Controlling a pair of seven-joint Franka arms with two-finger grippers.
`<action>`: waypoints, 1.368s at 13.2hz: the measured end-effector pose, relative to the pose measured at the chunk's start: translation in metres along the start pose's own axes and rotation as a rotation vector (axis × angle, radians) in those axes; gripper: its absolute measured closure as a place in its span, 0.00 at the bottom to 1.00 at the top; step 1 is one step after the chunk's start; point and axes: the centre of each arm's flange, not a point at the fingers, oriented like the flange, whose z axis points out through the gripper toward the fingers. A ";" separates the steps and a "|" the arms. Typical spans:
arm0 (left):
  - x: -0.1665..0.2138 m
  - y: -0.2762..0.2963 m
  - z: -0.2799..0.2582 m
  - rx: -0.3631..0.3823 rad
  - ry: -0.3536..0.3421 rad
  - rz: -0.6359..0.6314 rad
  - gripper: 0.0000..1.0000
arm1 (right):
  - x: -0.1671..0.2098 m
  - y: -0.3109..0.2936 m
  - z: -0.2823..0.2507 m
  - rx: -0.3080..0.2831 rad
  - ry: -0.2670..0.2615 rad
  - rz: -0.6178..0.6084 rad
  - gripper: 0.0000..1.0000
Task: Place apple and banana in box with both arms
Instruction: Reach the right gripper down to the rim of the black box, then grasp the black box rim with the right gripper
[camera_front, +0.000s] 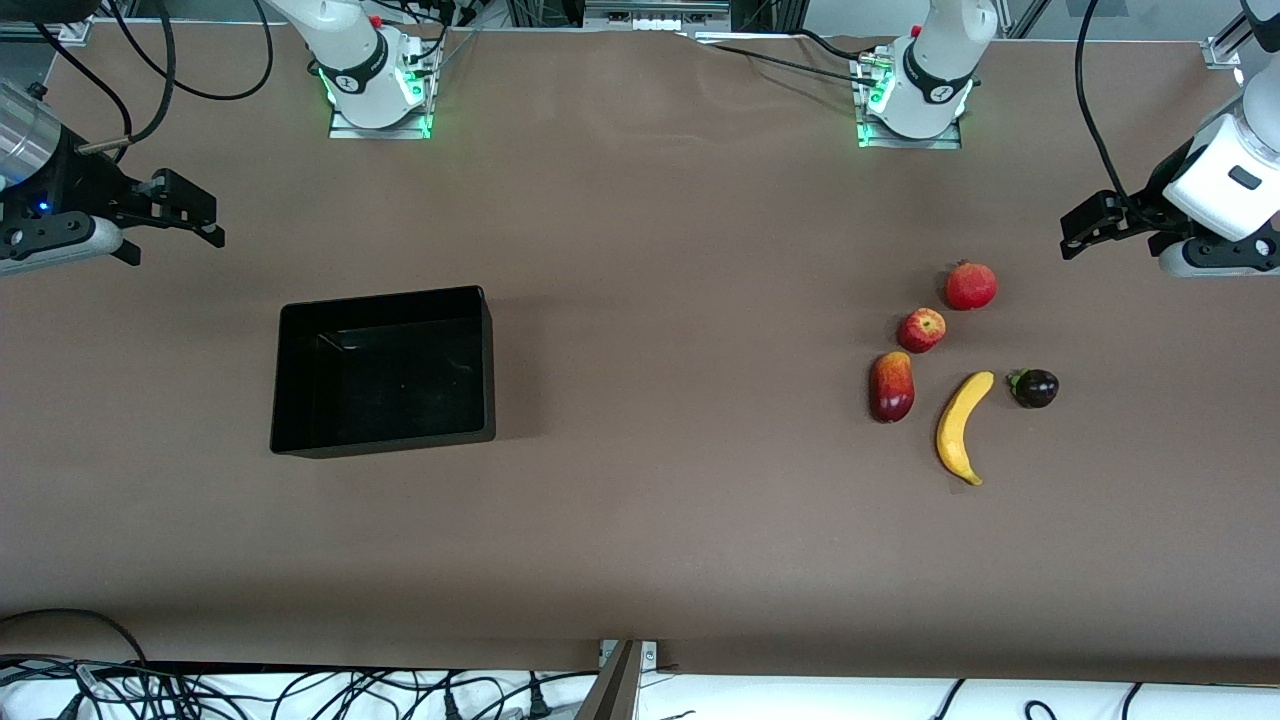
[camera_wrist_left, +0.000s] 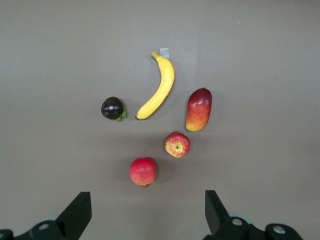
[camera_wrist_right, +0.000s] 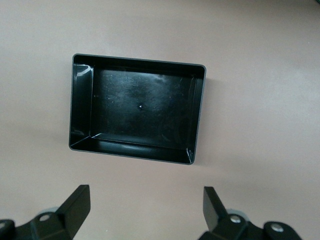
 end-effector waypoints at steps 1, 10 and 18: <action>0.000 0.000 0.000 0.000 0.000 0.000 0.00 | 0.000 0.000 0.000 -0.001 0.000 0.000 0.00; 0.000 0.000 0.000 0.000 -0.004 0.000 0.00 | 0.019 0.018 0.061 -0.023 -0.077 0.023 0.00; -0.001 0.000 0.000 0.000 -0.004 0.000 0.00 | 0.031 0.085 0.318 -0.061 -0.062 0.111 0.00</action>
